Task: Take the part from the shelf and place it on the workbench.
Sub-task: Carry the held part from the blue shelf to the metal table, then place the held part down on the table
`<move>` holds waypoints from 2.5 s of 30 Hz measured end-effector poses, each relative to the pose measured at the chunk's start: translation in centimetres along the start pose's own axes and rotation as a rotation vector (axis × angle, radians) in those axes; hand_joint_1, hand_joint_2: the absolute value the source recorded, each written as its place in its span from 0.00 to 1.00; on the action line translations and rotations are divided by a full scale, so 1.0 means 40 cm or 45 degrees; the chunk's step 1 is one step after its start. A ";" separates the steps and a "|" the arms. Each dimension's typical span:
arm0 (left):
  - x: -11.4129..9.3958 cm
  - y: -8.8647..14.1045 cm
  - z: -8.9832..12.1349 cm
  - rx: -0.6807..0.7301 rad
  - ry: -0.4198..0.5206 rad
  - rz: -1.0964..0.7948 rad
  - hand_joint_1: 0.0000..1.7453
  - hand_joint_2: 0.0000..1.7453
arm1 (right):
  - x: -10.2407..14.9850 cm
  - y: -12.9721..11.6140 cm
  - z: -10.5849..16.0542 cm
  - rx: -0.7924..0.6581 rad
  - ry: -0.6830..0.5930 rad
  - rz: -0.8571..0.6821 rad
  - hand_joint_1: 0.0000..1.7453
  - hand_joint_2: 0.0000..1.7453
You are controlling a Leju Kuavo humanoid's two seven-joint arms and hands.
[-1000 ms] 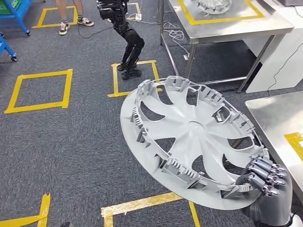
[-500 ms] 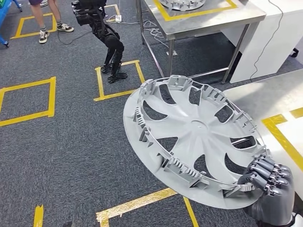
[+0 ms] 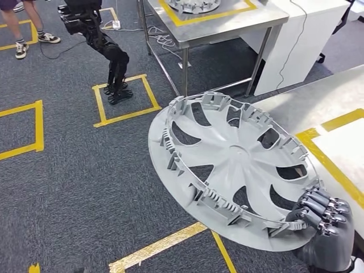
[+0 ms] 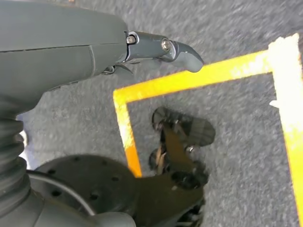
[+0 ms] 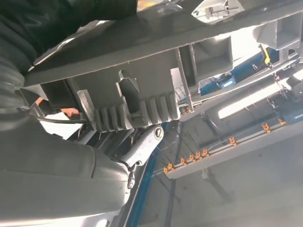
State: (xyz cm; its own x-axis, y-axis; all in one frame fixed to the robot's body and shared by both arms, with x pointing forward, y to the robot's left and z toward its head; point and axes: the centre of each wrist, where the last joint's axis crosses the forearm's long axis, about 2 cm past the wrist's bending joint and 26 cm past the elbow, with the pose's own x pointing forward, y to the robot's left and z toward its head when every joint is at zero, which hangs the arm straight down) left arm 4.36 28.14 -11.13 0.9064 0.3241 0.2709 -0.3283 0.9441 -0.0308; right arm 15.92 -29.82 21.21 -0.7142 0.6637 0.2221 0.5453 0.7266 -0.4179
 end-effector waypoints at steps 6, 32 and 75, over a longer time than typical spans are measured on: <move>-0.001 0.001 0.000 0.001 0.001 0.001 0.00 1.00 | 0.000 0.000 -0.001 -0.002 0.000 -0.001 1.00 1.00; 0.003 0.004 -0.001 0.004 -0.002 0.005 0.00 1.00 | -0.003 0.001 -0.007 -0.010 -0.009 0.002 1.00 1.00; 0.002 -0.003 0.000 -0.002 0.001 0.011 0.00 1.00 | -0.015 -0.011 -0.010 -0.017 0.000 0.029 1.00 1.00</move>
State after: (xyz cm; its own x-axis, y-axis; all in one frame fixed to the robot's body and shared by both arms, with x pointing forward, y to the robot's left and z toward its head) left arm 4.47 28.07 -11.11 0.9038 0.3322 0.2696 -0.3356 0.9414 -0.0350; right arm 16.28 -30.48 21.61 -0.7018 0.6799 0.2127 0.5672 0.7139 -0.4107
